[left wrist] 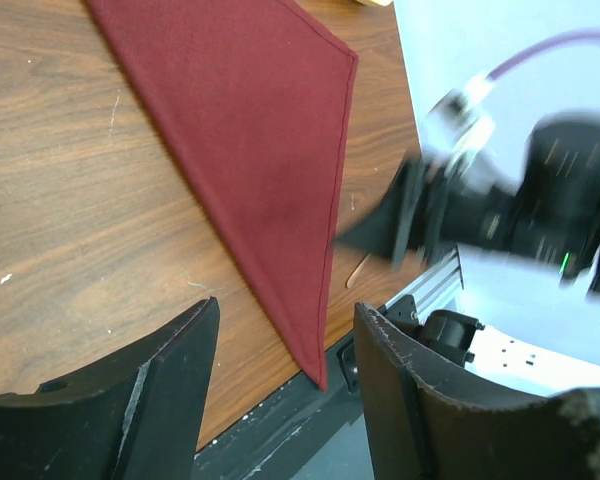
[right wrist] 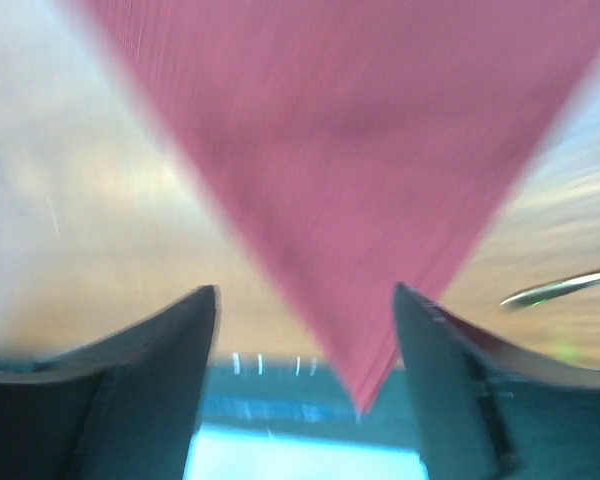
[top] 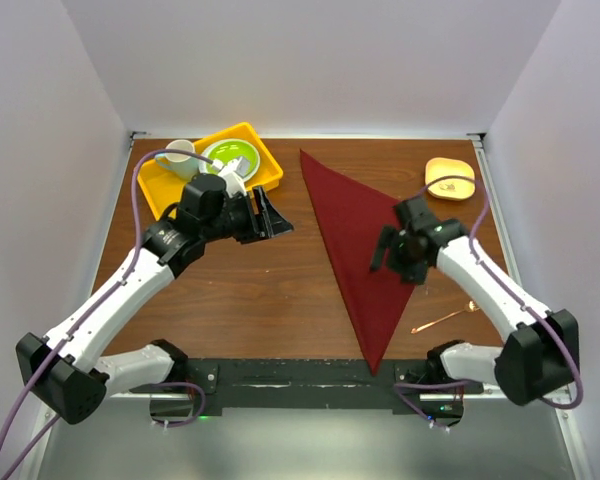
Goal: Fold the napkin, place the utensils inside, and roll it up
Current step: Grab a utensil with the right arm
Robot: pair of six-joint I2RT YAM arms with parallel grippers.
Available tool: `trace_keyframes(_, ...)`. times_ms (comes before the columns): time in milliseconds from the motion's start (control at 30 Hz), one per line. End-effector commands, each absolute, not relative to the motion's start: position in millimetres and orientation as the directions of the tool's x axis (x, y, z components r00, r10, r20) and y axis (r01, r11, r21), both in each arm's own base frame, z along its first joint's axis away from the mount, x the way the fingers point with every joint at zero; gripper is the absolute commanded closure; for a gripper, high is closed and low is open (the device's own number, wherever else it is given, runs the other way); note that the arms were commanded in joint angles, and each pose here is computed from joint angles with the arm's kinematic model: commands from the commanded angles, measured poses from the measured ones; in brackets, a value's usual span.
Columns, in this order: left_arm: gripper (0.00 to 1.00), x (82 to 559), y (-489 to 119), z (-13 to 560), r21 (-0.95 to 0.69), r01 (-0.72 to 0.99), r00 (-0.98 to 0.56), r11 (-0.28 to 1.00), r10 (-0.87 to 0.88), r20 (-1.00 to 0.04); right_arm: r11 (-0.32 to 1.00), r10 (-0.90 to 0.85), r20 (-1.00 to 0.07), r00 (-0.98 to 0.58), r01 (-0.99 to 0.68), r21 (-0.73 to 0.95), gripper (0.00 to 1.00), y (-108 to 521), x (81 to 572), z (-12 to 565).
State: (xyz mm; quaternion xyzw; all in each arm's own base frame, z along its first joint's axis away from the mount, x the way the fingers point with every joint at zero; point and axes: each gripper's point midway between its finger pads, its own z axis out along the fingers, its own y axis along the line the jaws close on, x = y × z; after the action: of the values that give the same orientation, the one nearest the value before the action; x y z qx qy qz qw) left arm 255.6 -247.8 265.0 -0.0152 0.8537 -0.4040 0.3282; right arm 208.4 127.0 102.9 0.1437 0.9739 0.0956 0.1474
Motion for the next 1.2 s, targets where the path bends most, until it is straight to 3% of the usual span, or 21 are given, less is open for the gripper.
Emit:
trace_keyframes(0,0.38,255.0,-248.2,295.2,-0.721,0.279,-0.762,0.635,-0.311,-0.568,0.903,0.407,-0.267,-0.873,0.429,-0.025,0.08,37.7,222.4,103.6)
trace_keyframes(100,0.38,254.5,-249.1,300.2,-0.722,0.294,-0.758,0.626,-0.308,-0.576,0.823,0.534,-0.249,-0.808,0.564,-0.064,0.02,-1.2,221.6,99.7)
trace_keyframes(367,0.36,256.3,-245.9,302.2,-0.719,0.319,-0.765,0.618,-0.280,-0.580,0.629,0.754,-0.191,-0.629,0.774,-0.071,0.02,-53.4,191.6,70.1)
trace_keyframes(567,0.36,261.1,-233.6,301.8,-0.723,0.315,-0.770,0.615,-0.280,-0.574,0.574,0.808,-0.120,-0.577,0.817,-0.059,0.18,-46.7,172.4,35.2)
trace_keyframes(733,0.36,266.1,-224.8,300.8,-0.706,0.302,-0.763,0.640,-0.281,-0.582,0.531,0.839,-0.105,-0.534,0.845,-0.061,0.23,-43.6,168.2,19.3)
trace_keyframes(800,0.36,265.3,-224.7,301.4,-0.706,0.303,-0.764,0.640,-0.280,-0.581,0.523,0.846,-0.092,-0.526,0.850,-0.060,0.37,-41.7,167.8,10.4)
trace_keyframes(967,0.36,261.8,-223.5,299.2,-0.705,0.298,-0.772,0.644,-0.272,-0.575,0.509,0.853,-0.089,-0.514,0.858,-0.072,0.57,-41.6,163.3,-1.6)
trace_keyframes(1067,0.36,259.6,-223.1,298.9,-0.708,0.297,-0.774,0.641,-0.273,-0.572,0.504,0.854,-0.112,-0.508,0.861,-0.063,0.81,-43.4,165.1,1.4)
trace_keyframes(1167,0.36,257.9,-223.4,300.7,-0.711,0.300,-0.774,0.635,-0.273,-0.571,0.505,0.851,-0.133,-0.508,0.861,-0.055,0.87,-46.0,168.8,6.0)
